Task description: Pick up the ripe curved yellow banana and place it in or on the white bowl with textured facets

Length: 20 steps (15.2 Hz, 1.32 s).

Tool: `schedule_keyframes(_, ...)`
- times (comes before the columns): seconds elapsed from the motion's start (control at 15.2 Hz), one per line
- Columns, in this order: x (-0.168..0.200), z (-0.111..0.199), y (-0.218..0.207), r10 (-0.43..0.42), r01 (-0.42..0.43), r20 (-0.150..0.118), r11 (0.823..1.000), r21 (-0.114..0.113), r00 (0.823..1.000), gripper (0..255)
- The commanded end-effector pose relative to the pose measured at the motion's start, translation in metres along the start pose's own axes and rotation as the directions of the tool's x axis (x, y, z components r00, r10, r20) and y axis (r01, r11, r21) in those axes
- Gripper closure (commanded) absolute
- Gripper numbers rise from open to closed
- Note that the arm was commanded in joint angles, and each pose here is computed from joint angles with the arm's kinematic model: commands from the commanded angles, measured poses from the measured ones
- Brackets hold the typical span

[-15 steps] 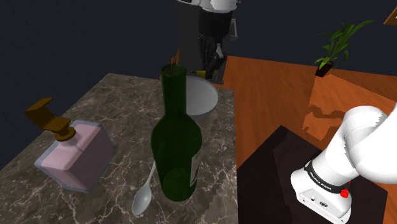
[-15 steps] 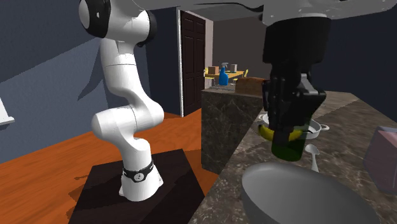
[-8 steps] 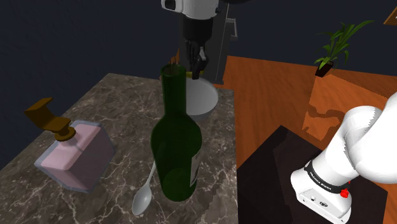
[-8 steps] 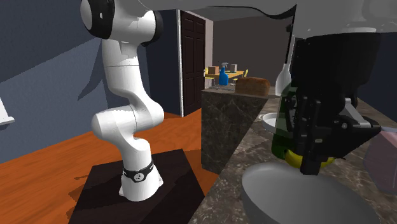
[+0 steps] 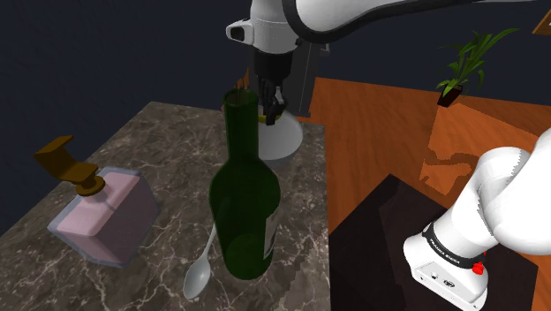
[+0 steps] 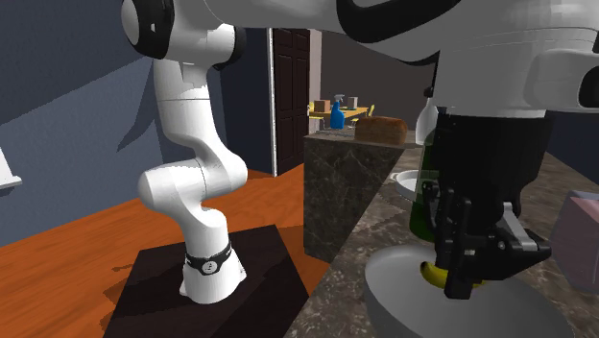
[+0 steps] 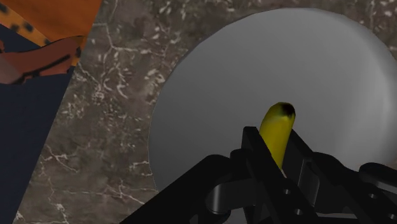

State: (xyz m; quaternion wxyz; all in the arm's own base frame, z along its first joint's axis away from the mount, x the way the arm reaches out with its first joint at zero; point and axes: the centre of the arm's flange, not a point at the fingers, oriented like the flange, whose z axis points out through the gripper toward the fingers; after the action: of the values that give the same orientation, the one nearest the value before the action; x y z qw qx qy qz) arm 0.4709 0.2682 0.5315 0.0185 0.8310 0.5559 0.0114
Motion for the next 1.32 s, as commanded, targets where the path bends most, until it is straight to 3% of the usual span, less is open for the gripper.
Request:
schedule_keyframes(0.0,0.000,0.007,0.000,0.000,0.000,0.000,1.000,0.000,1.000,255)
schedule_keyframes(0.46,0.000,0.007,0.000,0.000,0.000,0.000,1.000,0.000,1.000,255)
schedule_keyframes(0.53,0.000,0.007,0.000,0.000,0.000,0.000,1.000,0.000,1.000,0)
schedule_keyframes(0.86,0.000,0.007,0.000,0.000,0.000,0.000,1.000,0.000,1.000,0)
schedule_keyframes(1.12,0.000,-0.043,0.000,0.000,0.000,0.000,1.000,0.000,1.000,0)
schedule_keyframes(1.25,0.000,-0.043,0.000,0.000,0.000,0.000,1.000,0.000,1.000,0)
